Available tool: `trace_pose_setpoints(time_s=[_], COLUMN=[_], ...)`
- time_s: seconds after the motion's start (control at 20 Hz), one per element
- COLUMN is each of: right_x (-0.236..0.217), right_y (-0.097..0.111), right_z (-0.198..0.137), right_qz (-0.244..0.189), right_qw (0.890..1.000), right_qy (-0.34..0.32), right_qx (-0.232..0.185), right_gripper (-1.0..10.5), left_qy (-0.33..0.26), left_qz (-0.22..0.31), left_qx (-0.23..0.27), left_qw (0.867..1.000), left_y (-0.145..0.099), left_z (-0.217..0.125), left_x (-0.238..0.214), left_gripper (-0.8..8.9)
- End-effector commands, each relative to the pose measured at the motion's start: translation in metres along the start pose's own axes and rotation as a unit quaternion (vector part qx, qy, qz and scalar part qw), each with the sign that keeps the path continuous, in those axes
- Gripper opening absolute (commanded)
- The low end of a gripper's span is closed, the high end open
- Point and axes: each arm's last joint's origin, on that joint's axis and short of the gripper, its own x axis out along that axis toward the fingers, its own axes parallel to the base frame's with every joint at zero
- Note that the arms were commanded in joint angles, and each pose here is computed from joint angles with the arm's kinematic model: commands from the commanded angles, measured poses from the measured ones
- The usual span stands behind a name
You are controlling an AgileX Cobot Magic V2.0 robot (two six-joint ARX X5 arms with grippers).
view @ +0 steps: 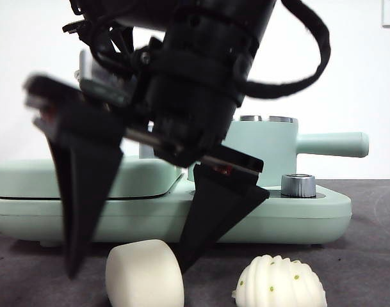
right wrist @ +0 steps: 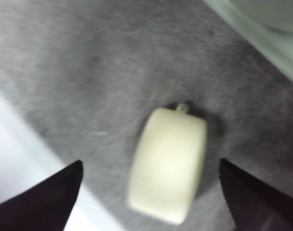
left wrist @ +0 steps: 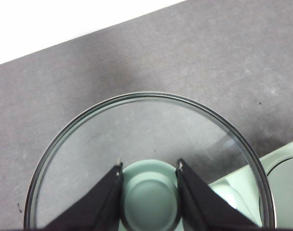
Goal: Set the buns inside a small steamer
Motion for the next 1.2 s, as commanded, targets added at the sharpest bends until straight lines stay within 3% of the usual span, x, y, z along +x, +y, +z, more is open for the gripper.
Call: trace_pose_setpoints(time_s=[0.05, 0.15, 0.4, 0.55, 0.7, 0.95, 1.2], right_x=[0.009, 0.009, 0.003, -0.027, -0.08, -0.167, -0.191], right_y=[0.004, 0.004, 0.005, 0.008, 0.004, -0.041, -0.103], right_z=[0.003, 0.003, 0.007, 0.029, 0.058, 0.103, 0.139], right_qz=[-0.01, -0.013, 0.001, 0.029, 0.017, -0.044, -0.076], right_qw=[1.0, 1.0, 1.0, 0.999, 1.0, 0.997, 0.991], right_qy=[0.001, -0.002, 0.002, 0.02, 0.012, -0.065, -0.101], right_qx=[-0.016, -0.017, -0.014, -0.011, -0.02, -0.001, 0.051], right_gripper=[2.5, 1.8, 1.5, 1.5, 1.5, 1.5, 1.6], left_qy=[-0.035, -0.035, -0.035, -0.035, -0.035, -0.035, -0.035], left_qz=[0.003, 0.003, 0.004, 0.008, 0.011, 0.011, 0.011], left_qx=[0.007, 0.007, 0.007, 0.003, 0.0, -0.001, -0.001], left_qw=[0.999, 0.999, 0.999, 0.999, 0.999, 0.999, 0.999], left_y=[-0.001, -0.001, 0.0, 0.005, 0.007, 0.008, 0.007], left_z=[0.01, 0.01, 0.01, 0.009, 0.009, 0.009, 0.009], left_x=[-0.013, -0.013, -0.013, -0.014, -0.014, -0.014, -0.014], left_gripper=[0.05, 0.05, 0.05, 0.05, 0.05, 0.05, 0.05])
